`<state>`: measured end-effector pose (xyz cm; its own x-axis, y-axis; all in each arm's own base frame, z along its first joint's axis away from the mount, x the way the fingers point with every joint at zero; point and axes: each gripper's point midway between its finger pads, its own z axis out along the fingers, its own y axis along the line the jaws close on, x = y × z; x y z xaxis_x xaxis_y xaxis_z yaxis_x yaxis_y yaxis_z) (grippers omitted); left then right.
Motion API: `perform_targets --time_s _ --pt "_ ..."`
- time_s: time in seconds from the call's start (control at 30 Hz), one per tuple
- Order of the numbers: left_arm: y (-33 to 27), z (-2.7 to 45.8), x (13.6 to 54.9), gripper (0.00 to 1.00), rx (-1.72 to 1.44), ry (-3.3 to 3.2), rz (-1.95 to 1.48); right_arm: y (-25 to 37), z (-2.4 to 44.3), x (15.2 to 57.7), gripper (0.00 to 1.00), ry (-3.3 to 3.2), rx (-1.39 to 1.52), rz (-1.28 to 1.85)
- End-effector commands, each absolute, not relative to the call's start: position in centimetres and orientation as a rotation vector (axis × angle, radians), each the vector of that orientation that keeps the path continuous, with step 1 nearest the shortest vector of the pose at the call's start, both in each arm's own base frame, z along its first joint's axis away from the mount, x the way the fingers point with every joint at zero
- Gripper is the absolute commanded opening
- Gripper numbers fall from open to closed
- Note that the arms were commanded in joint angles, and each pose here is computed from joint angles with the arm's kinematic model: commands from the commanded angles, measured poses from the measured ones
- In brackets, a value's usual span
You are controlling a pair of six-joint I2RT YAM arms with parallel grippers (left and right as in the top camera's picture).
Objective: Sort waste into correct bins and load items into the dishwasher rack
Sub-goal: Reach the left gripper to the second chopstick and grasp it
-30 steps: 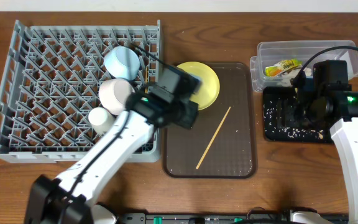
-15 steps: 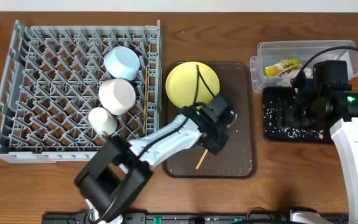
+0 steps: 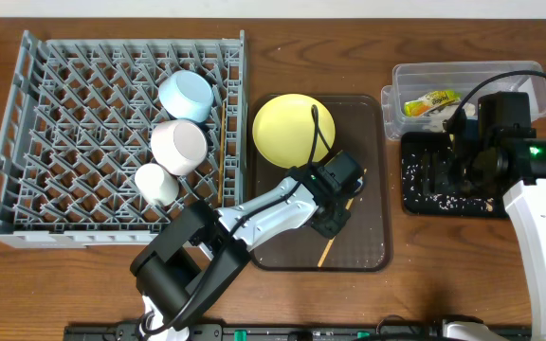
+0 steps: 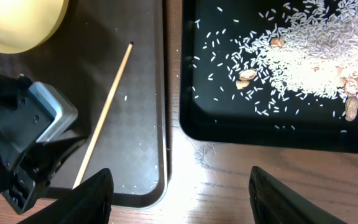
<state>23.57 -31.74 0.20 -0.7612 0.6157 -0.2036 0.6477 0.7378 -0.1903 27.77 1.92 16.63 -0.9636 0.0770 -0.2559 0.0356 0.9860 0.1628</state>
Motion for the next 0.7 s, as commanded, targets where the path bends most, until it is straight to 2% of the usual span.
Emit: perform_targets --time_s 0.0,0.1,0.2,0.43,0.67 --pt "-30.2 -2.8 22.6 0.27 1.003 2.908 -0.291 1.8 17.3 28.0 0.68 2.844 0.067 0.212" --pt "-30.2 -2.8 22.6 0.29 1.005 2.907 -0.291 1.8 17.3 27.9 0.68 2.845 0.068 0.212" --pt "-30.3 -2.5 22.4 0.46 1.010 2.908 -0.301 1.8 17.2 27.9 0.68 2.847 0.068 0.212" --pt "-30.9 0.0 22.8 0.47 1.002 2.859 -0.339 1.8 17.2 27.9 0.68 2.847 0.068 0.212" --pt "-31.6 0.0 22.3 0.50 1.021 2.836 -0.325 1.8 17.2 27.9 0.68 2.847 0.068 0.211"
